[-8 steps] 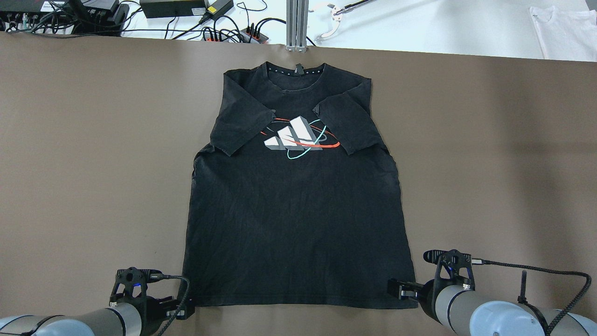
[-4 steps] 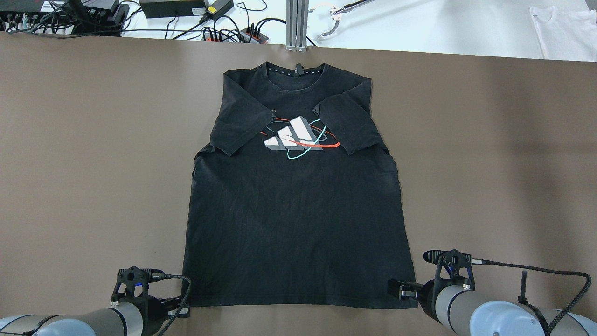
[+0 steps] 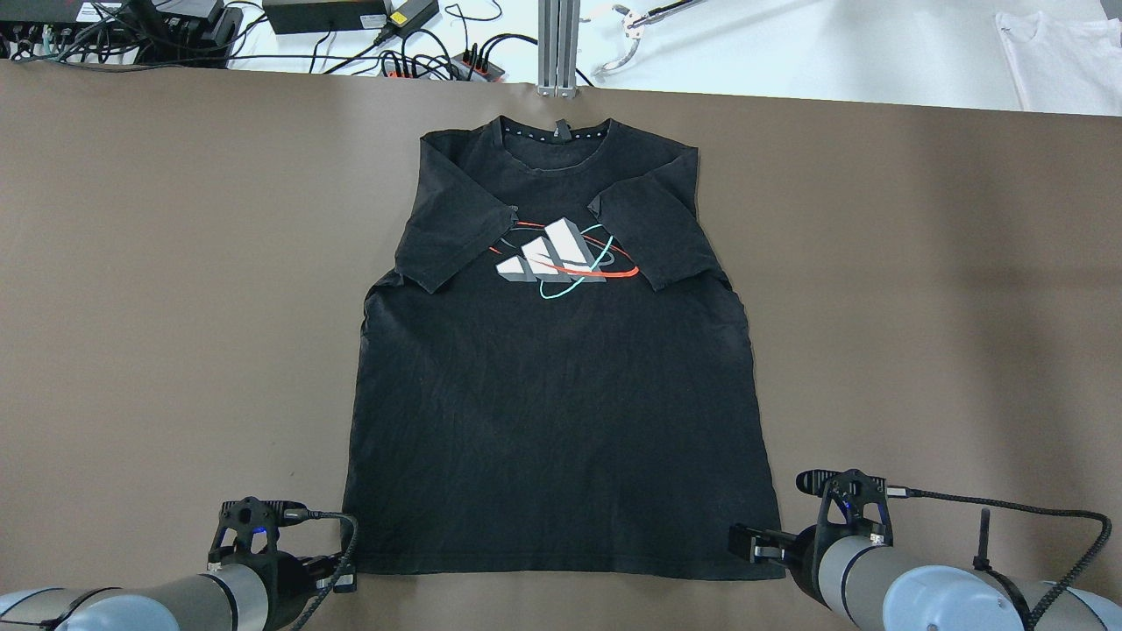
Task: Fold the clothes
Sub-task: 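Grasp the hem corners nearest the robot with both grippers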
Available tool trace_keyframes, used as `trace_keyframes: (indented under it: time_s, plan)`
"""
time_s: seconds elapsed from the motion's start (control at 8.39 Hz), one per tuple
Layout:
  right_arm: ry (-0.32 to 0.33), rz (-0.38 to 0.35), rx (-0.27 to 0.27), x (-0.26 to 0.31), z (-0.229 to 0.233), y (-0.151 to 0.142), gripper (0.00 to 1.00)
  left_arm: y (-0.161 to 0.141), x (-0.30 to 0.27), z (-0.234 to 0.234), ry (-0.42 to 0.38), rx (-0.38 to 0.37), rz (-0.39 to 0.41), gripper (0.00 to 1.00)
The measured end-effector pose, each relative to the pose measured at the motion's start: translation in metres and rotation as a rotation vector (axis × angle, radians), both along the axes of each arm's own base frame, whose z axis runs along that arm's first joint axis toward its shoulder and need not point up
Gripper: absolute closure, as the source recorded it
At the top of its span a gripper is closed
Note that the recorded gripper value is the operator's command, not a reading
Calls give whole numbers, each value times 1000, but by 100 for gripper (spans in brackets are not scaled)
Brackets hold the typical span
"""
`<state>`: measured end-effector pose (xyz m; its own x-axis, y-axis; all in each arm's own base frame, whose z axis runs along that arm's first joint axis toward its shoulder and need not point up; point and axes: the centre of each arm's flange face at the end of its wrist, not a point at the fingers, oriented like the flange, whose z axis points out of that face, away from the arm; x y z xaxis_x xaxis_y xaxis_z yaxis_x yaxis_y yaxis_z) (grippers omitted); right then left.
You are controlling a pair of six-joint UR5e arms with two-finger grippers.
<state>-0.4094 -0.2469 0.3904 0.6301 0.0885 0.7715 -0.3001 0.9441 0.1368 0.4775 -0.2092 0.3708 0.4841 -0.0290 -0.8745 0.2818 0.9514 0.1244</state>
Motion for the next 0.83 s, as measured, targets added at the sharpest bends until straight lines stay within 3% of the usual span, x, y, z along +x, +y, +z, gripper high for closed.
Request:
trace_keyframes:
  time_s: [0.12,0.36,0.48,0.6,0.72,0.83]
  plan:
    - [14,1,3,-1,6,3,12,0,0,0,0,0,0,100]
    - [42,12,21,-11,18,17,32,0,0,0,-1,0,-1,100]
    - [48,20,22,-16,22,23,52,0,1,1,-2,0,-1,100]
    - [50,23,23,-18,24,26,79,0,1,1,-3,1,-1,100]
    - [50,25,23,-18,25,27,98,0,1,2,-4,1,-1,100]
    - [49,25,23,-19,24,28,100,1,2,2,-5,1,-1,100]
